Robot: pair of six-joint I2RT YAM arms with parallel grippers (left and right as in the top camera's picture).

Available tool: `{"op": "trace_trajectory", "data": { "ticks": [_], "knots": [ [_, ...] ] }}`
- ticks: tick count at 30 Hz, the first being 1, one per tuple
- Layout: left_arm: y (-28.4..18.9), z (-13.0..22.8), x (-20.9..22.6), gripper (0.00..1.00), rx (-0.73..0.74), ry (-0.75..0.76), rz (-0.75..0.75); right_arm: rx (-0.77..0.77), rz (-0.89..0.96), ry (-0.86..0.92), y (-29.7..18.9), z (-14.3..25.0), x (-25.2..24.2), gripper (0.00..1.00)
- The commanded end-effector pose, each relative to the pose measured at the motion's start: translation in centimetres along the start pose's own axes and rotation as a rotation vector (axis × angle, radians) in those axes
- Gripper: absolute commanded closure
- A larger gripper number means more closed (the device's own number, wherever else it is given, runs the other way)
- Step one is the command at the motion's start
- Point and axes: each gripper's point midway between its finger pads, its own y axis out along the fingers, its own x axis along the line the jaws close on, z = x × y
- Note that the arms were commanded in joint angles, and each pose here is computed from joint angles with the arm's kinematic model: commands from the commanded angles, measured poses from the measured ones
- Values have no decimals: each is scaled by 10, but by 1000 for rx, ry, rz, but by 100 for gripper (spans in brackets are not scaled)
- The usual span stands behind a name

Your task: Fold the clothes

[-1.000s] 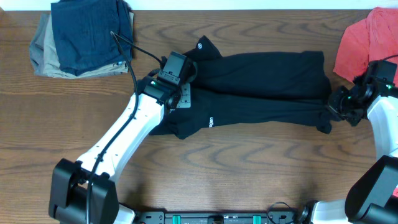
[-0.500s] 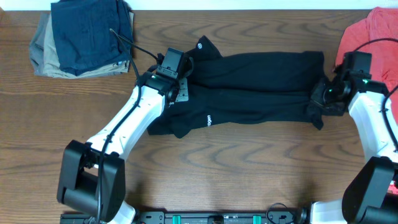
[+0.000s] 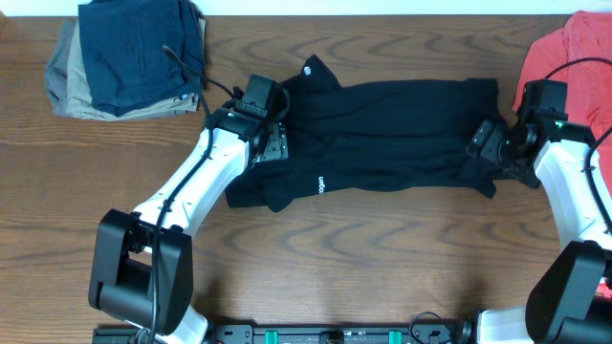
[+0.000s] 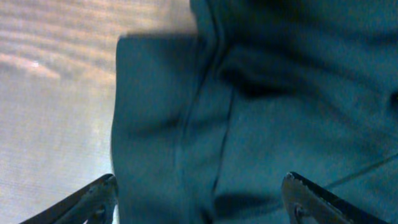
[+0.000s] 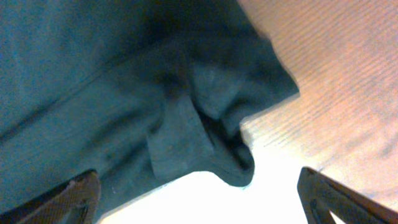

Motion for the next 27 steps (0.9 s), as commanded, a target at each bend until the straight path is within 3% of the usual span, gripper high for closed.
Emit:
{"op": "trace_trajectory", "data": {
  "ticks": [1, 7, 13, 27],
  "knots": [
    [-15, 9, 4, 14, 29, -1, 14, 44, -40, -20, -7, 8, 7, 1],
    [-18, 55, -19, 35, 242, 11, 162, 173, -60, -22, -7, 40, 8, 1],
    [-4, 87, -34, 35, 340, 42, 205, 211, -44, -28, 8, 59, 3, 1],
    [39, 101, -36, 36, 390, 66, 166, 141, -71, -27, 45, 67, 2, 3]
  ]
}}
